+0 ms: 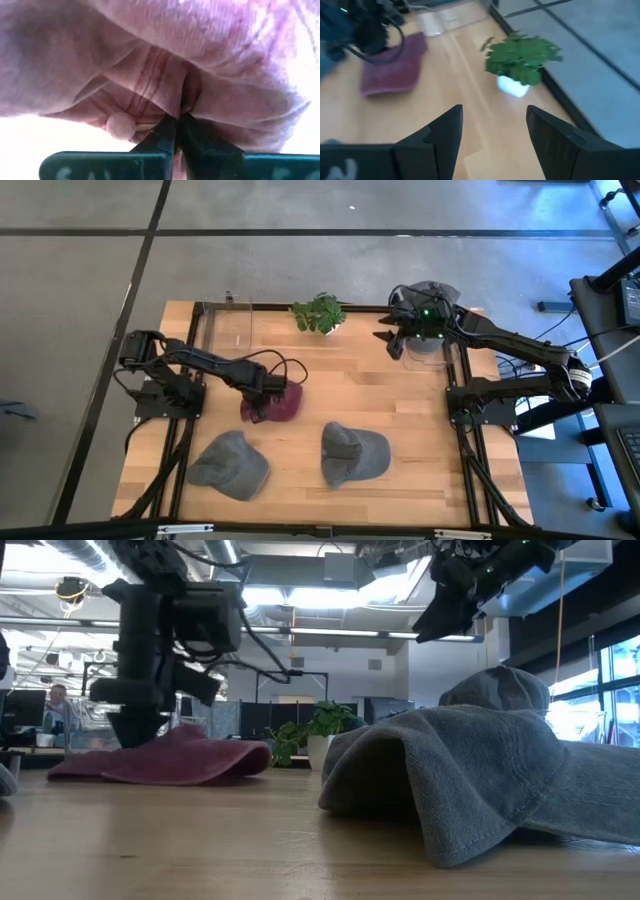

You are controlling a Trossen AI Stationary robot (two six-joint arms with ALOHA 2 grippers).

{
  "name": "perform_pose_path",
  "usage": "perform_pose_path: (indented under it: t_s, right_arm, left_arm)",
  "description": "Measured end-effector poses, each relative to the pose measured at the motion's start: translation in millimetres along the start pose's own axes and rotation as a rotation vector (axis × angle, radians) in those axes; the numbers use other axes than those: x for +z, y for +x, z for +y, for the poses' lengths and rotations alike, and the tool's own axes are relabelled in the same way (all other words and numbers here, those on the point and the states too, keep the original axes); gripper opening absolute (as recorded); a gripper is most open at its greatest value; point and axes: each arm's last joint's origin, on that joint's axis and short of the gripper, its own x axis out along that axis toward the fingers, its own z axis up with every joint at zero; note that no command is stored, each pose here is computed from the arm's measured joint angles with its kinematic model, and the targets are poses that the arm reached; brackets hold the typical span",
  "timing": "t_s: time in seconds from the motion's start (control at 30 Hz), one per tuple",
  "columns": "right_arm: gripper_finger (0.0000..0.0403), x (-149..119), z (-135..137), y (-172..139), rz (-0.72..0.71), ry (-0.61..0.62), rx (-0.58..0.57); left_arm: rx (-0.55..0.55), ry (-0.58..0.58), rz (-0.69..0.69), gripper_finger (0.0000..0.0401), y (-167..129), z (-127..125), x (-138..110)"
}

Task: Pick & Place hat
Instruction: Put the red cap into the left transparent bin

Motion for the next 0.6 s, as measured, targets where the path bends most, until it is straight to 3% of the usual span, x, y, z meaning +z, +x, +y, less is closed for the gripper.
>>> perform_pose_path:
  t_s: [0.3, 0.6]
  right_arm:
    - [0.0220, 0, 5, 0, 0.004, 0.095, 0.166]
    - [0.0220, 2, 9, 1, 0.017, 0.251, 0.329]
  left_arm:
    - [0.110, 0.157, -0.113, 0.0006, -34, -13, 21]
    - [0.409, 0.364, -0.280, 0.0005, -90, -29, 42]
